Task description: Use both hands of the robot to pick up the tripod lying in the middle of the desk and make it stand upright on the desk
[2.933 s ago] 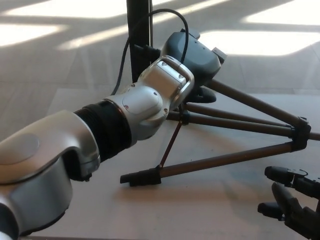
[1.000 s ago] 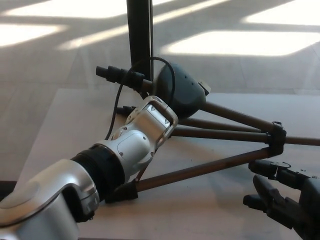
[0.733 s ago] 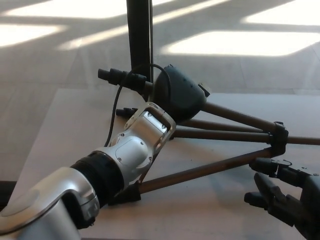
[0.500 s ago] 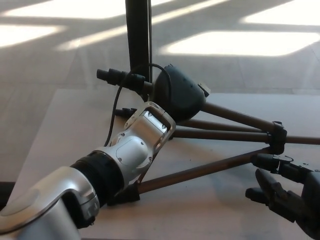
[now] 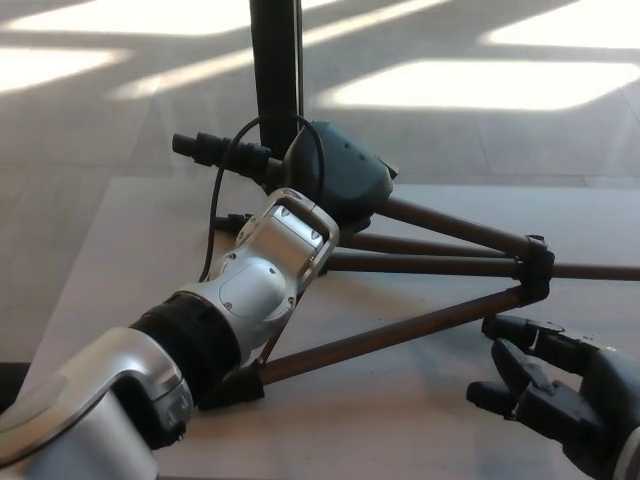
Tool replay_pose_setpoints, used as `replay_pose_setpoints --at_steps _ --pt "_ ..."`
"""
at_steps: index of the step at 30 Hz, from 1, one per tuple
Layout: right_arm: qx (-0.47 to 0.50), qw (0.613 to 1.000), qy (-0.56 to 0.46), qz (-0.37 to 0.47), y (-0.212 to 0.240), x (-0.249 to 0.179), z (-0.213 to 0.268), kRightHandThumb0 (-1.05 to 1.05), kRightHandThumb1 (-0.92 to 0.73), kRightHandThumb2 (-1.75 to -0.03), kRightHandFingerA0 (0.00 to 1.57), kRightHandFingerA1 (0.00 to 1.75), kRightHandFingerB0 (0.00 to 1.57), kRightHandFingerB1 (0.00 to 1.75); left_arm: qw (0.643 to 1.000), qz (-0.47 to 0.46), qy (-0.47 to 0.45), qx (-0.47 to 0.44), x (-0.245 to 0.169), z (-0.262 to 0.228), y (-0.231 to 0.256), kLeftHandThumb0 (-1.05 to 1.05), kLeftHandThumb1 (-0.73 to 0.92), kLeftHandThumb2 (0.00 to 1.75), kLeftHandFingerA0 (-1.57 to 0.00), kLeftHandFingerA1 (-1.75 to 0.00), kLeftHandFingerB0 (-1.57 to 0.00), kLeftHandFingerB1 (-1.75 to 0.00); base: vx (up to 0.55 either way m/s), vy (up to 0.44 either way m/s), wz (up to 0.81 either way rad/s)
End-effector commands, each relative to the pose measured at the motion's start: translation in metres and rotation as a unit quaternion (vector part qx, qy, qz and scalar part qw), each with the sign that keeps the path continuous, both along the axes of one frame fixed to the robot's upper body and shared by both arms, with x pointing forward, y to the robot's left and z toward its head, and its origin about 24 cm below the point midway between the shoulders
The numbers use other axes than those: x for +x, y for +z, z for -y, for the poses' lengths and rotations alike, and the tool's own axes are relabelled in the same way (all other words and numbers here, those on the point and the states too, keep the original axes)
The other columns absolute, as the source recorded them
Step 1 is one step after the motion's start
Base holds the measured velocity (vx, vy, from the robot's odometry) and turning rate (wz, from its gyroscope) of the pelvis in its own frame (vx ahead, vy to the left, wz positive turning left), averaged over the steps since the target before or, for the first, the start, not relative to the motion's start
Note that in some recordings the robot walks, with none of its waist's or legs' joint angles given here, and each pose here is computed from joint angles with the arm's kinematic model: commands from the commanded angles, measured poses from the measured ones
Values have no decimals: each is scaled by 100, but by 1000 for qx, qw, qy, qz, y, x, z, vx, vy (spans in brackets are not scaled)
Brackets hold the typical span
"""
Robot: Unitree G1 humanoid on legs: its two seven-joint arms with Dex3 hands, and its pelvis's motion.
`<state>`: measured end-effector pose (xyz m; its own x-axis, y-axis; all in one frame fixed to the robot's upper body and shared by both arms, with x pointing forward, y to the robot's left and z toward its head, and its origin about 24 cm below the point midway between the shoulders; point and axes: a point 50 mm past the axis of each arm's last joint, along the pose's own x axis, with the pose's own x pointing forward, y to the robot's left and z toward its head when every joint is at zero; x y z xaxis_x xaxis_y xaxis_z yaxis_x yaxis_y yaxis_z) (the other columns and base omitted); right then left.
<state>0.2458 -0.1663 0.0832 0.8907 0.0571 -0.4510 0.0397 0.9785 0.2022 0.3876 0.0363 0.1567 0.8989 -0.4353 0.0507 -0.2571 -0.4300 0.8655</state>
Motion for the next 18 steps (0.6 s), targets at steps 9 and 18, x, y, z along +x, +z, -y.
replay_pose_setpoints --at_steps 9,18 --pt "105 980 -95 -137 -28 11 -45 -35 -55 -55 46 86 65 82 999 -14 10 -31 4 -2 20 -40 52 99 -118 -132 -85 -104 0 0 0" --pt "157 969 -111 -156 -38 26 -65 -51 -60 -57 9 76 23 54 999 -13 7 -41 2 2 21 -38 53 100 -118 -131 -88 -106 0 0 0"
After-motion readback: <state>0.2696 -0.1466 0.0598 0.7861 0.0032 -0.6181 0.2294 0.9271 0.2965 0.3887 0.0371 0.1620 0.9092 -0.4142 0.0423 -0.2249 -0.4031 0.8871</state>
